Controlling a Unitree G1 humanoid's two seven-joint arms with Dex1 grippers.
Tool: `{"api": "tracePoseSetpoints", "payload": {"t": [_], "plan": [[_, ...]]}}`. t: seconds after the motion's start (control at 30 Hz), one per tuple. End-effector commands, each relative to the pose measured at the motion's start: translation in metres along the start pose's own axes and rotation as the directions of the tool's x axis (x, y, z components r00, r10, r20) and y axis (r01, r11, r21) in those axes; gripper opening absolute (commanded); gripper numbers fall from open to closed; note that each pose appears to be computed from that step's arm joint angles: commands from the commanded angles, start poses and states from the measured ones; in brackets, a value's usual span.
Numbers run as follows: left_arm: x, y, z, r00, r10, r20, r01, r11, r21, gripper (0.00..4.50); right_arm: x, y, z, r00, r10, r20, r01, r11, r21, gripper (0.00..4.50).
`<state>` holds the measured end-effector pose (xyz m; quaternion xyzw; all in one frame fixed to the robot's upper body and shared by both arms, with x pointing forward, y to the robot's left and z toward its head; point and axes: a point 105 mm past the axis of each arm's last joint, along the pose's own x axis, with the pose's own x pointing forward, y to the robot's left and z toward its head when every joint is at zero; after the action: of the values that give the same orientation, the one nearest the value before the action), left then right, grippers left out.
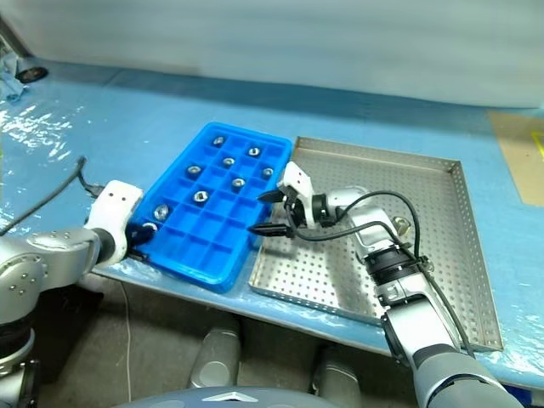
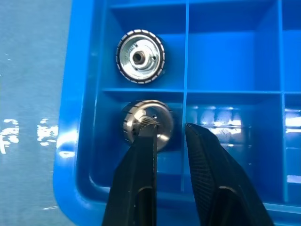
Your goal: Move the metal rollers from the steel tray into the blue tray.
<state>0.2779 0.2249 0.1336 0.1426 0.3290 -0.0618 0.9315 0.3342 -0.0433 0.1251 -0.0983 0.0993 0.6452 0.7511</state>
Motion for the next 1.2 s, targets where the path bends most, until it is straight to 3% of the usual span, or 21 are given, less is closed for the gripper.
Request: {"api": "tracePoseSetpoints", "payload": {"t": [0.03, 0.2, 0.5, 0.63, 1.17, 1.2], "plan": [[-0.015, 0.012, 0.021, 0.994, 0.054, 0.09, -0.056, 0.998, 0.015, 1.0, 0.001, 0.0, 0.009, 1.0, 0.01, 0.026, -0.009, 0.999, -0.032, 4.5], [-0.02, 0.013, 0.03, 0.992, 0.051, 0.118, -0.053, 0.998, 0.019, 1.0, 0.001, 0.0, 0.008, 1.0, 0.013, 0.022, -0.013, 0.999, -0.032, 4.5], [-0.011, 0.011, 0.012, 0.996, 0.066, 0.052, -0.066, 0.998, 0.001, 1.0, 0.0, -0.001, 0.006, 1.0, 0.01, 0.014, -0.01, 0.999, -0.034, 4.5], [-0.008, 0.01, 0.005, 0.997, 0.071, 0.026, -0.071, 0.998, 0.001, 1.91, 0.0, 0.0, 0.006, 1.0, 0.017, 0.01, -0.017, 0.999, -0.035, 4.5], [0.003, 0.003, -0.008, 0.997, 0.07, -0.013, -0.07, 0.997, -0.037, 1.91, 0.0, 0.002, 0.01, 0.999, 0.048, 0.0, -0.048, 0.998, -0.044, 4.5], [0.003, 0.004, -0.008, 0.997, 0.075, -0.013, -0.076, 0.996, -0.036, 1.74, 0.0, 0.002, 0.009, 0.999, 0.047, -0.001, -0.047, 0.998, -0.043, 4.5]]}}
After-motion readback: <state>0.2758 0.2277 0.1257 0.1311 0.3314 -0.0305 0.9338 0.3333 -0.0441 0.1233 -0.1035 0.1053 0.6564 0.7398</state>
